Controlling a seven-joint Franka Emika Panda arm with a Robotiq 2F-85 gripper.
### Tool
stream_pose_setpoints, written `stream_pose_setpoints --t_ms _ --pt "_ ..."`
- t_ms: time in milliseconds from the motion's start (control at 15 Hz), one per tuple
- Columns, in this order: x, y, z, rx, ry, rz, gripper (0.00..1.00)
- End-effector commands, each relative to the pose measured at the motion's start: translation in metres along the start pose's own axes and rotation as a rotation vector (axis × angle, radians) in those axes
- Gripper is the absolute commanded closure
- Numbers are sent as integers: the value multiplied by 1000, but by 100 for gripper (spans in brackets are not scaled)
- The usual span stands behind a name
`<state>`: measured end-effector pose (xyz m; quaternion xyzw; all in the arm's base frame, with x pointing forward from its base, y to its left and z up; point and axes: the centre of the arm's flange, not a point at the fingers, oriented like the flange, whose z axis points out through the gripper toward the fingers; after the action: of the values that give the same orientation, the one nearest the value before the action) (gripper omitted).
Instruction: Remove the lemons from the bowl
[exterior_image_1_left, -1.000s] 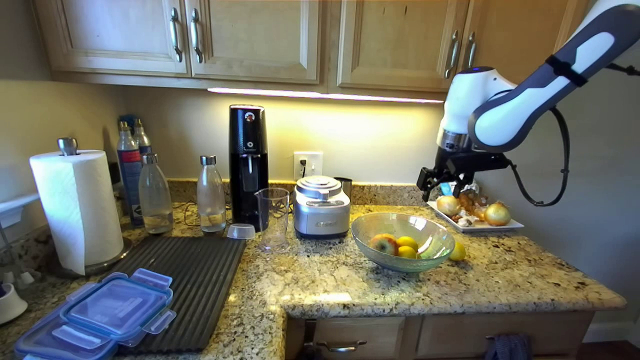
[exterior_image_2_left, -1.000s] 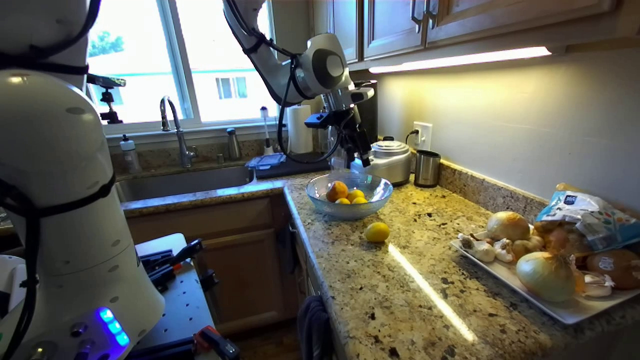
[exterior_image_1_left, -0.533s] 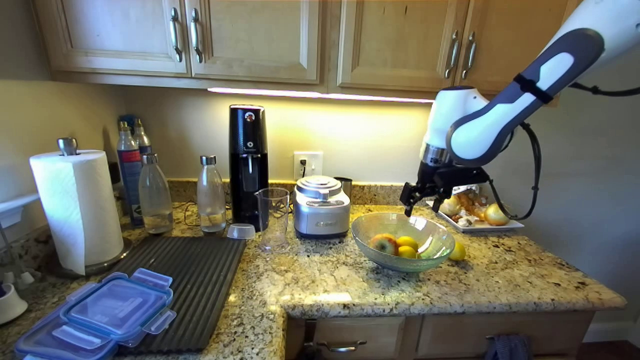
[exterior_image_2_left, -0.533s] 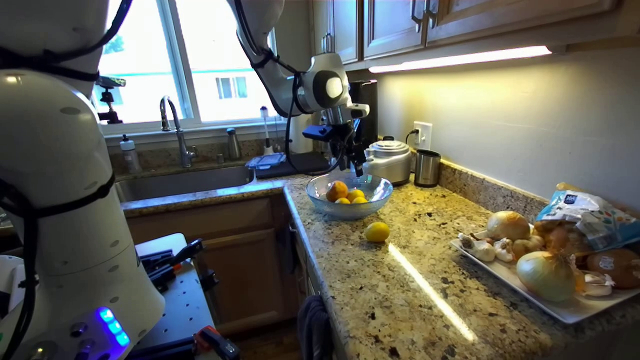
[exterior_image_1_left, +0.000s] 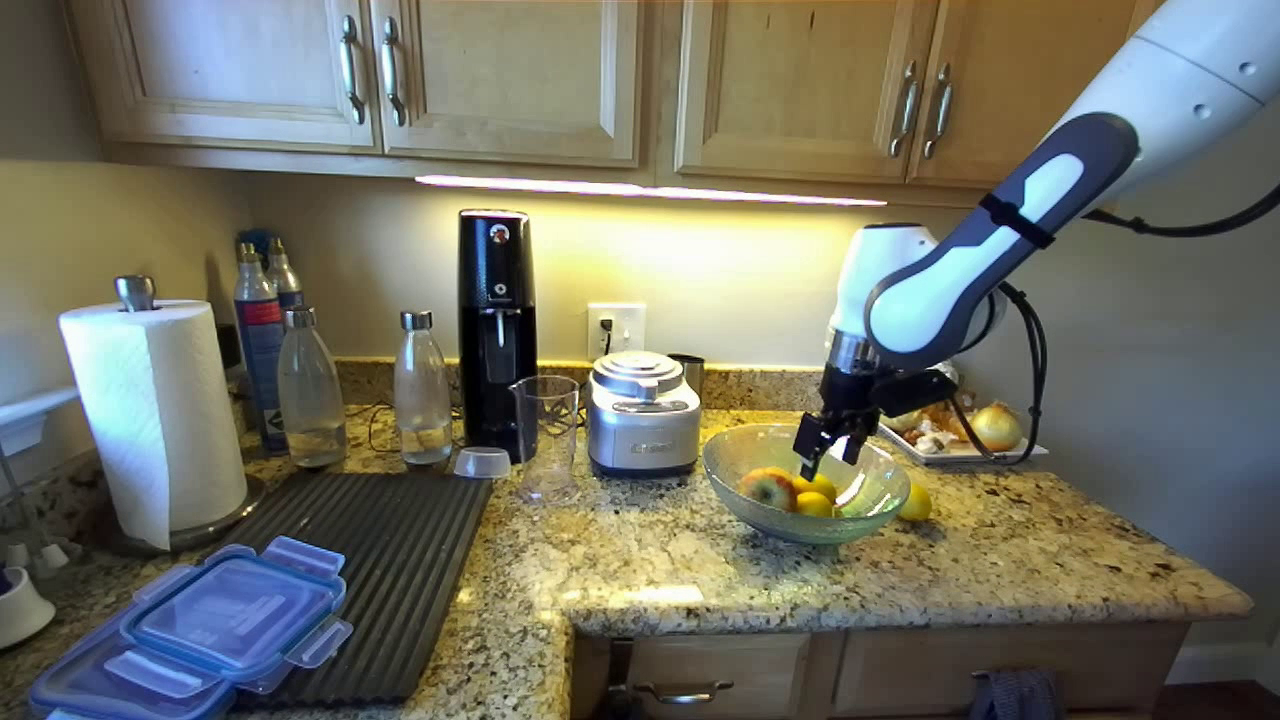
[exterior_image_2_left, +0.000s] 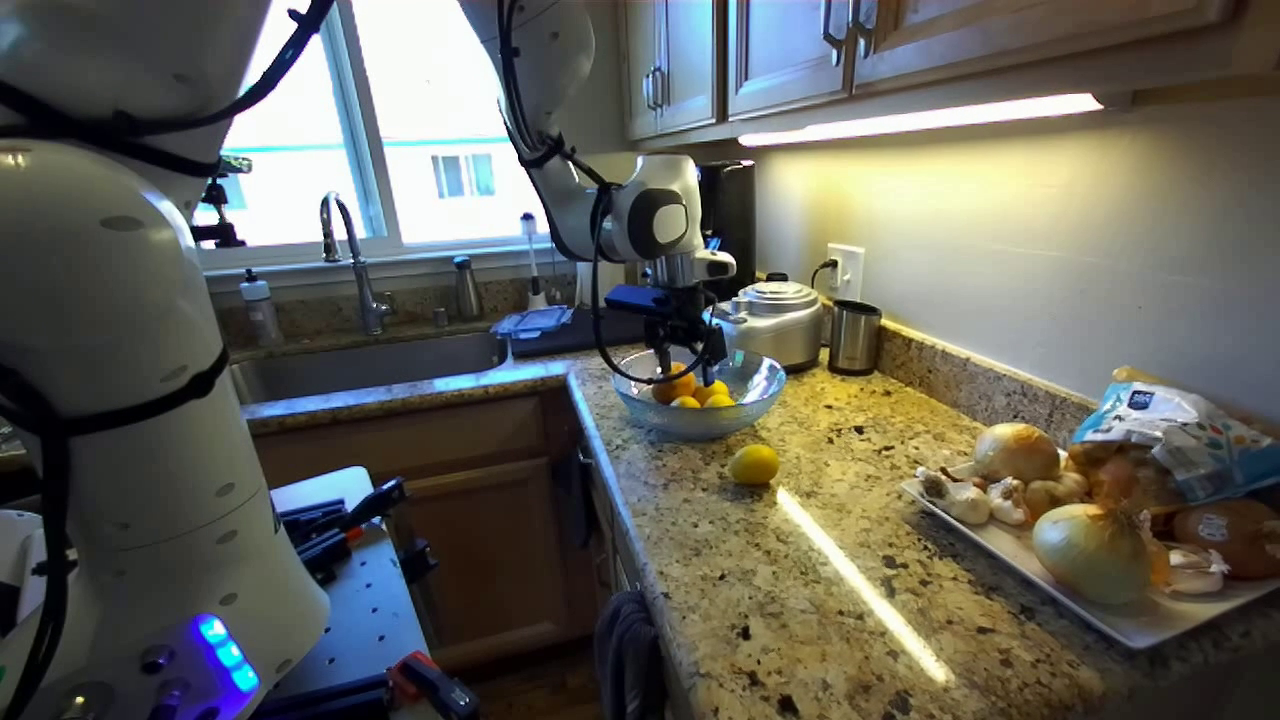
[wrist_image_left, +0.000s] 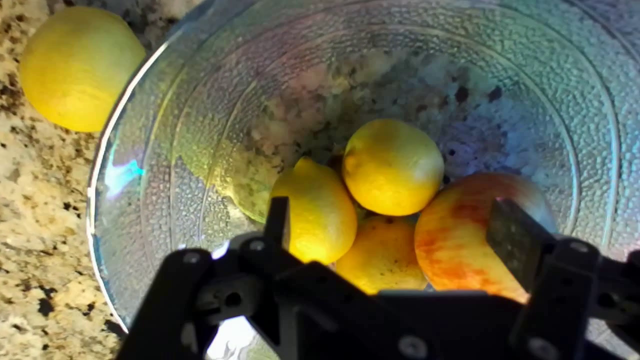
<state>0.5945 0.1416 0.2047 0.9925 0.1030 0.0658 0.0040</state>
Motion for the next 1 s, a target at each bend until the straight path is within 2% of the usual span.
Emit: stream_pose_setpoints --t_ms 0,267,533,933 --pt "-3 5 -2 42 -42 -111 0" --pt "-9 3 8 108 -92 -315 0" --pt "-9 -1 17 120 -94 -489 0" --pt "6 -4 31 116 -89 -629 0"
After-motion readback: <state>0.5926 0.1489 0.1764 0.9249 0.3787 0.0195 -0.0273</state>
